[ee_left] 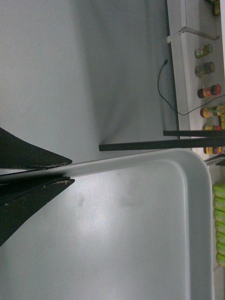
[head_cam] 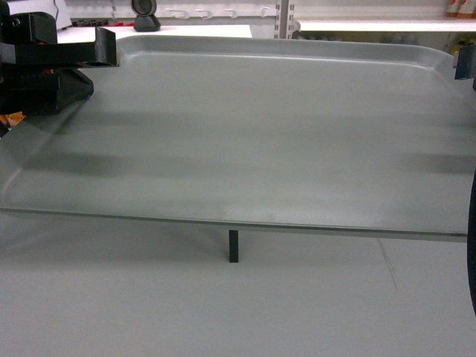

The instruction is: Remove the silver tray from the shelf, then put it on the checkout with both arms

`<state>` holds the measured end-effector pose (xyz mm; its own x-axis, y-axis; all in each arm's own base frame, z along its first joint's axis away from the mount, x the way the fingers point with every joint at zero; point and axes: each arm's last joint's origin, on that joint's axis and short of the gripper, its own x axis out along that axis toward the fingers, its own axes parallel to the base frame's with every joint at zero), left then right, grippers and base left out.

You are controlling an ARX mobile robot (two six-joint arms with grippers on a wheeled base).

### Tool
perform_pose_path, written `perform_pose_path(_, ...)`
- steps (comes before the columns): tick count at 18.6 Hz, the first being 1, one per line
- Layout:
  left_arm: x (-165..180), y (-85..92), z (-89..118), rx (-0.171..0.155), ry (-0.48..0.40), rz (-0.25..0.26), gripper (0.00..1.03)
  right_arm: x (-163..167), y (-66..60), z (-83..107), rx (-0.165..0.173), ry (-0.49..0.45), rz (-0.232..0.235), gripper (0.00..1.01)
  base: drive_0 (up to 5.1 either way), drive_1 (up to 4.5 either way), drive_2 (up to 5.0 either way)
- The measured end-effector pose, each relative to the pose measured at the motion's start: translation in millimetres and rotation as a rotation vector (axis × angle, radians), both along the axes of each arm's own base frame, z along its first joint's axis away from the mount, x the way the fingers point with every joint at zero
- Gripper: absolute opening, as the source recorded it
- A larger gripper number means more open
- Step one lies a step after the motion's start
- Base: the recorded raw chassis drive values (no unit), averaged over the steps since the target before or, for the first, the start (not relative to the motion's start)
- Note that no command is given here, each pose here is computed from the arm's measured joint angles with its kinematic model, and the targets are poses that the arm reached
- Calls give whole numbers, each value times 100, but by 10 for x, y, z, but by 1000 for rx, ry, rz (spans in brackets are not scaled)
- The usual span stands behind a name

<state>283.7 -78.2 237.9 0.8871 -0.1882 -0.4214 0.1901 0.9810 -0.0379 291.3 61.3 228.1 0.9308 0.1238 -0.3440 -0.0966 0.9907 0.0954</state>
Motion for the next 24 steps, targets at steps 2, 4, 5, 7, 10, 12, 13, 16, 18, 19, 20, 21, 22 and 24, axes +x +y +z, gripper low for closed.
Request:
perform_pose_path(2, 2, 0, 6, -1, -5, 0, 3, 0, 0, 1, 0, -1, 0, 2, -505, 240, 240)
perform_pose_path(4, 0, 1, 0, 0, 0, 0, 3, 0, 1, 1, 1, -1, 2, 2, -505, 240, 240)
perform_pose_path(5, 3, 0, 7, -2, -7, 0, 3, 0, 0, 1, 0, -1, 0, 2, -505, 240, 240)
perform_pose_path(7, 0, 1, 0, 0, 0, 0, 3, 0, 0, 0, 0, 0, 0, 2, -505, 240, 240)
perform_pose_path(10, 0, 1, 0, 1, 0, 0, 3, 0, 0, 0, 0, 0, 1, 2, -505, 240, 240)
perform_pose_path(12, 2, 0, 5, 0, -5, 0, 3, 0, 0, 1, 1, -1, 1, 2, -505, 240, 240)
perform_pose_path(13, 1, 1, 1, 1, -1, -1, 3, -1, 0, -3, 0, 3, 0, 2, -505, 240, 240)
perform_pose_path(16, 1, 1, 2, 1, -2, 0, 3, -2, 0, -5, -1, 4, 1, 2, -505, 240, 240)
perform_pose_path(18, 1, 1, 2, 2, -1, -1, 3, 0, 0, 1, 1, -1, 1, 2, -505, 240, 240)
perform_pose_path(19, 1, 1, 1, 2, -2, -1, 3, -1, 0, -3, -1, 3, 0, 2, -505, 240, 240)
perform_pose_path(20, 1, 1, 2, 1, -3, -1, 3, 0, 0, 1, 0, -1, 0, 2, -505, 240, 240)
perform_pose_path(21, 1, 1, 2, 2, -2, -1, 3, 0, 0, 1, 0, -1, 1, 2, -505, 240, 240)
perform_pose_path(22, 1, 1, 2, 2, -2, -1, 3, 0, 0, -1, 0, 1, 0, 2, -505, 240, 240)
perform_pose_path(24, 2, 1, 4, 1, -4, -1, 3, 1, 1, 3, 1, -3, 1, 2, -505, 240, 240)
